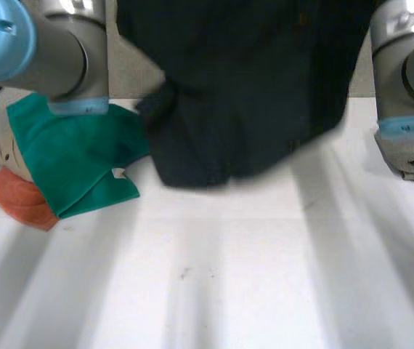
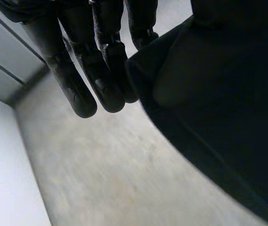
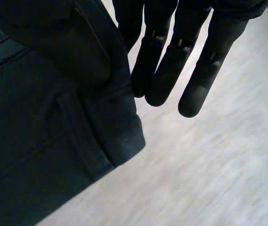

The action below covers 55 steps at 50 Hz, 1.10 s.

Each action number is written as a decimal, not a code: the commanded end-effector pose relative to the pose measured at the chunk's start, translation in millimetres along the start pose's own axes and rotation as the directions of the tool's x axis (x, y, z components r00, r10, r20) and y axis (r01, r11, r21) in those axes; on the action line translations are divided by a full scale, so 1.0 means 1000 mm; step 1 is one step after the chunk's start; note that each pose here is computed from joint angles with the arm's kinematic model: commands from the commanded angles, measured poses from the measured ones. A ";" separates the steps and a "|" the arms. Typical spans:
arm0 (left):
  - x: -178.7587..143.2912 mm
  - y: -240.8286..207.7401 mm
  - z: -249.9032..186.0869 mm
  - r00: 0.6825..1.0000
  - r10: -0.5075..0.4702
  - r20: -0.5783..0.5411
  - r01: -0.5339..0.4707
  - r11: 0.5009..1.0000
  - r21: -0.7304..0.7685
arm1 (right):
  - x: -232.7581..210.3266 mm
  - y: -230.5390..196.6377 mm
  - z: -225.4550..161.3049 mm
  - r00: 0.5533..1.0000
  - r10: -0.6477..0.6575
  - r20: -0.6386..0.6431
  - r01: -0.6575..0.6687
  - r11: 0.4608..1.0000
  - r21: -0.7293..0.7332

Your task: Fold the laundry.

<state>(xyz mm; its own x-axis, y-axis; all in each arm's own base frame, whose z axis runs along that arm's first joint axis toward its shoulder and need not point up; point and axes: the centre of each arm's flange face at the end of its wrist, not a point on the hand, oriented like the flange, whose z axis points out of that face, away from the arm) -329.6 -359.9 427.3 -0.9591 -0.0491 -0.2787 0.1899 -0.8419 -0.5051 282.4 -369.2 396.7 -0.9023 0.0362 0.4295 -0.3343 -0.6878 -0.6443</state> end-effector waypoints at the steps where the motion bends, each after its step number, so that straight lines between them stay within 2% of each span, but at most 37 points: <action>1: -0.008 -0.010 0.000 0.997 -0.070 0.012 0.070 0.997 0.030 | -0.001 -0.025 0.000 0.999 0.039 -0.019 -0.037 0.995 0.090; 8: 0.009 0.020 -0.054 0.993 -0.068 -0.101 0.051 0.986 -0.157 | -0.027 0.012 -0.028 0.992 0.040 0.118 -0.032 0.997 -0.068; 14: 0.035 0.053 -0.140 0.961 -0.105 -0.254 0.000 0.924 -0.383 | -0.069 0.075 -0.074 0.963 0.061 0.262 0.011 0.965 -0.264; 15: 0.040 0.060 -0.163 0.948 -0.120 -0.294 -0.022 0.899 -0.437 | -0.081 0.092 -0.092 0.948 0.077 0.308 0.031 0.943 -0.331; 18: 0.050 0.062 -0.198 0.922 -0.156 -0.355 -0.052 0.858 -0.511 | -0.095 0.114 -0.120 0.922 0.101 0.374 0.073 0.902 -0.425; 19: 0.055 0.062 -0.219 0.901 -0.182 -0.394 -0.075 0.828 -0.556 | -0.100 0.123 -0.137 0.903 0.113 0.415 0.108 0.874 -0.474; 22: 0.061 0.062 -0.252 0.864 -0.222 -0.451 -0.124 0.774 -0.620 | -0.102 0.128 -0.163 0.869 0.131 0.477 0.172 0.824 -0.540; 23: 0.060 0.060 -0.270 0.840 -0.245 -0.484 -0.163 0.737 -0.656 | -0.102 0.129 -0.168 0.861 0.136 0.491 0.187 0.812 -0.553; 26: 0.052 0.053 -0.287 0.812 -0.276 -0.515 -0.216 0.677 -0.704 | -0.096 0.121 -0.189 0.826 0.165 0.539 0.237 0.767 -0.597; 30: 0.022 0.015 -0.286 0.777 -0.316 -0.544 -0.278 0.602 -0.748 | -0.071 0.088 -0.201 0.794 0.170 0.584 0.295 0.732 -0.614; 33: -0.004 -0.020 -0.295 0.729 -0.363 -0.580 -0.359 0.519 -0.776 | -0.054 0.063 -0.213 0.747 0.163 0.644 0.368 0.706 -0.605; 34: -0.010 -0.029 -0.299 0.710 -0.379 -0.594 -0.387 0.495 -0.778 | -0.043 0.048 -0.224 0.702 0.162 0.693 0.430 0.680 -0.595; 35: -0.024 -0.049 -0.308 0.667 -0.415 -0.619 -0.446 0.444 -0.777 | -0.037 0.039 -0.233 0.668 0.169 0.725 0.469 0.661 -0.586; 37: -0.039 -0.073 -0.319 0.608 -0.453 -0.652 -0.512 0.403 -0.758 | -0.026 0.028 -0.246 0.616 0.180 0.767 0.528 0.628 -0.572; 38: -0.052 -0.096 -0.332 0.533 -0.494 -0.687 -0.580 0.378 -0.721 | -0.013 0.016 -0.264 0.543 0.206 0.814 0.600 0.584 -0.547; 41: -0.060 -0.124 -0.345 0.413 -0.538 -0.735 -0.628 0.416 -0.658 | 0.003 0.003 -0.283 0.454 0.235 0.859 0.668 0.549 -0.503; 42: -0.058 -0.136 -0.349 0.353 -0.546 -0.760 -0.621 0.470 -0.627 | 0.004 0.003 -0.284 0.449 0.229 0.864 0.673 0.549 -0.496; 44: -0.053 -0.143 -0.349 0.318 -0.541 -0.779 -0.598 0.523 -0.607 | 0.005 0.004 -0.285 0.455 0.218 0.863 0.666 0.559 -0.493; 45: -0.047 -0.139 -0.344 0.334 -0.521 -0.786 -0.575 0.548 -0.608 | 0.003 0.006 -0.284 0.468 0.206 0.859 0.658 0.568 -0.494; 47: -0.040 -0.132 -0.337 0.355 -0.499 -0.790 -0.556 0.567 -0.608 | 0.001 0.010 -0.279 0.502 0.188 0.844 0.635 0.583 -0.507; 50: -0.014 -0.100 -0.322 0.420 -0.448 -0.789 -0.530 0.585 -0.614 | -0.004 0.017 -0.273 0.536 0.185 0.824 0.612 0.587 -0.530; 51: -0.003 -0.080 -0.312 0.464 -0.418 -0.781 -0.517 0.589 -0.622 | -0.009 0.025 -0.269 0.560 0.190 0.806 0.593 0.588 -0.550; 54: 0.015 -0.050 -0.293 0.527 -0.369 -0.765 -0.488 0.606 -0.628 | -0.017 0.041 -0.254 0.613 0.179 0.770 0.555 0.597 -0.580; 55: 0.025 -0.034 -0.283 0.559 -0.341 -0.756 -0.471 0.619 -0.628 | -0.023 0.050 -0.244 0.646 0.175 0.743 0.521 0.610 -0.597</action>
<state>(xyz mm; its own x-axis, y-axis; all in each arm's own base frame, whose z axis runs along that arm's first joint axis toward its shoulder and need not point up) -264.2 -96.7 222.1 -0.3107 0.7899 -0.5286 0.7548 -0.1330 -0.6423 204.9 -182.1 210.9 -0.3132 -0.7132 0.6272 -0.8973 0.0059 -0.4413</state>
